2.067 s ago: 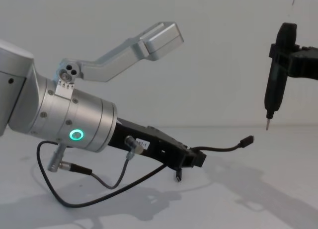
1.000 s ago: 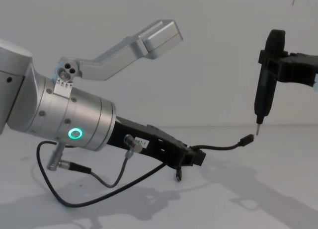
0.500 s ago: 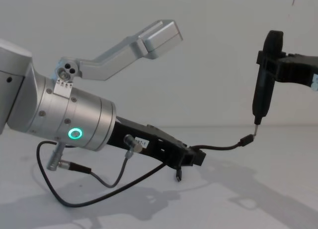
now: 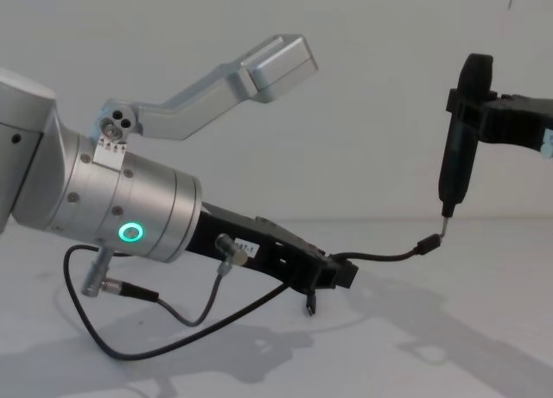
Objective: Pick up the data cable with the one hand.
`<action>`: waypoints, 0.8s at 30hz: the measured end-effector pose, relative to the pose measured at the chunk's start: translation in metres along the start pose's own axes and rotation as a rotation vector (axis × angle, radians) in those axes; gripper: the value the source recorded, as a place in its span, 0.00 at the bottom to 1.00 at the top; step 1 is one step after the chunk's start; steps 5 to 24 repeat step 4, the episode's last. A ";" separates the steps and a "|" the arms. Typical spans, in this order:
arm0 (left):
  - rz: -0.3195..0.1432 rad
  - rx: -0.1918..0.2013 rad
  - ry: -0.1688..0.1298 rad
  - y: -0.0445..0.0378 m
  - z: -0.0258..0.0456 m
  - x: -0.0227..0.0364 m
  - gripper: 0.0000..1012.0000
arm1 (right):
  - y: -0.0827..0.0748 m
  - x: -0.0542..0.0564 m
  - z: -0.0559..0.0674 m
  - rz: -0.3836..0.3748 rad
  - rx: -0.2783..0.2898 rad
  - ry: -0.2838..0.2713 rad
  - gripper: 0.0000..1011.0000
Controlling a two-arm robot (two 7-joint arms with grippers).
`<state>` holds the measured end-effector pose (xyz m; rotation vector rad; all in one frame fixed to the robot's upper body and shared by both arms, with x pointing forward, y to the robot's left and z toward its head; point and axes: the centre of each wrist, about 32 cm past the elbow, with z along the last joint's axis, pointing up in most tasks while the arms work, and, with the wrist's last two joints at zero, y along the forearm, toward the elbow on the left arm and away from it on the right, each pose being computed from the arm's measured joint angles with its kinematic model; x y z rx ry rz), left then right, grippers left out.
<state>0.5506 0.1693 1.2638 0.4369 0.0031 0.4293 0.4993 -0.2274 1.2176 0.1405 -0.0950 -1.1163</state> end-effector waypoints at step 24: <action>0.000 0.000 0.000 0.0000 0.0000 0.0000 0.03 | 0.000 0.000 0.000 -0.001 0.000 0.001 0.28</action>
